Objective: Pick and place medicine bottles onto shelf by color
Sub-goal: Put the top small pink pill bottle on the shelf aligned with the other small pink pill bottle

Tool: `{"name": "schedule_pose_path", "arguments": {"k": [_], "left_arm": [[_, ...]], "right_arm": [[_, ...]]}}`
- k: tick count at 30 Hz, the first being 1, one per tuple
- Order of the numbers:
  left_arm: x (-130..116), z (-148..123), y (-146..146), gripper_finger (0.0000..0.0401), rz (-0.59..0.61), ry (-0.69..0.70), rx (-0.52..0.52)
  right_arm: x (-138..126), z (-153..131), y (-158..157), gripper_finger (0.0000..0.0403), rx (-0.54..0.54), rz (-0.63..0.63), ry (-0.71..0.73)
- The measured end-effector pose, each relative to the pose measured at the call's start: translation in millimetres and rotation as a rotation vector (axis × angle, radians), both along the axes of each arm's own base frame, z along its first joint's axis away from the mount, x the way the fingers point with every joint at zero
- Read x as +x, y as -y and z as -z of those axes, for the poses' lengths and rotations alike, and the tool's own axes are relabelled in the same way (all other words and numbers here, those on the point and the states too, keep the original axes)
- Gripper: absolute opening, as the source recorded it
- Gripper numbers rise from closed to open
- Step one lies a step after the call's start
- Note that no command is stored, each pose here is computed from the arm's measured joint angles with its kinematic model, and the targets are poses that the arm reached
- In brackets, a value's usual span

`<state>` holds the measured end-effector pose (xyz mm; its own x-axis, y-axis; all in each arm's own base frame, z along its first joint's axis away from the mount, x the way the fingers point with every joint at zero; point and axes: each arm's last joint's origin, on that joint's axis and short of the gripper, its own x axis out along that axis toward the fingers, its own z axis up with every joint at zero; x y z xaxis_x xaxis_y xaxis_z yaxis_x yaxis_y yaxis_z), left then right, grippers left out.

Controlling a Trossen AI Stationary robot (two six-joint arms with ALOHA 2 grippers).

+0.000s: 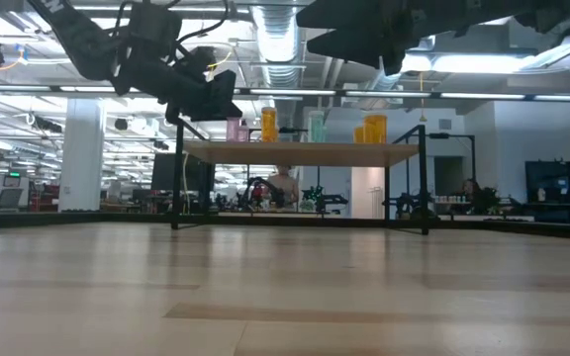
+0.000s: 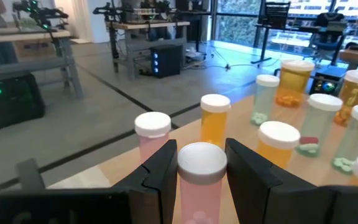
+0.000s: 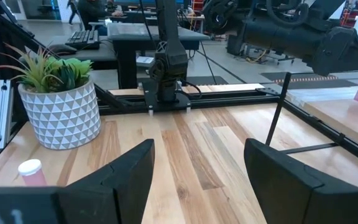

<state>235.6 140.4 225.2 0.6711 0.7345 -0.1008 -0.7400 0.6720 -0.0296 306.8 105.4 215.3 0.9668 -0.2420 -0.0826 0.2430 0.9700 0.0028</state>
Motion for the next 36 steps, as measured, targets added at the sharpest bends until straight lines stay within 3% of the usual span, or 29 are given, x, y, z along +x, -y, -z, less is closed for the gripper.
{"name": "schedule_pose_path", "arguments": {"k": [23, 36], "left_arm": [[-4.6, 0.7, -8.1, 0.01, -0.005, 0.02, -0.033], [5.0, -13.9, -6.4, 0.01, 0.011, 0.054, -0.053]], "right_arm": [[1.3, 0.1, 3.8, 0.027, 0.016, 0.012, 0.003], [1.5, 0.1, 4.4, 0.027, 0.018, 0.014, 0.003]]}}
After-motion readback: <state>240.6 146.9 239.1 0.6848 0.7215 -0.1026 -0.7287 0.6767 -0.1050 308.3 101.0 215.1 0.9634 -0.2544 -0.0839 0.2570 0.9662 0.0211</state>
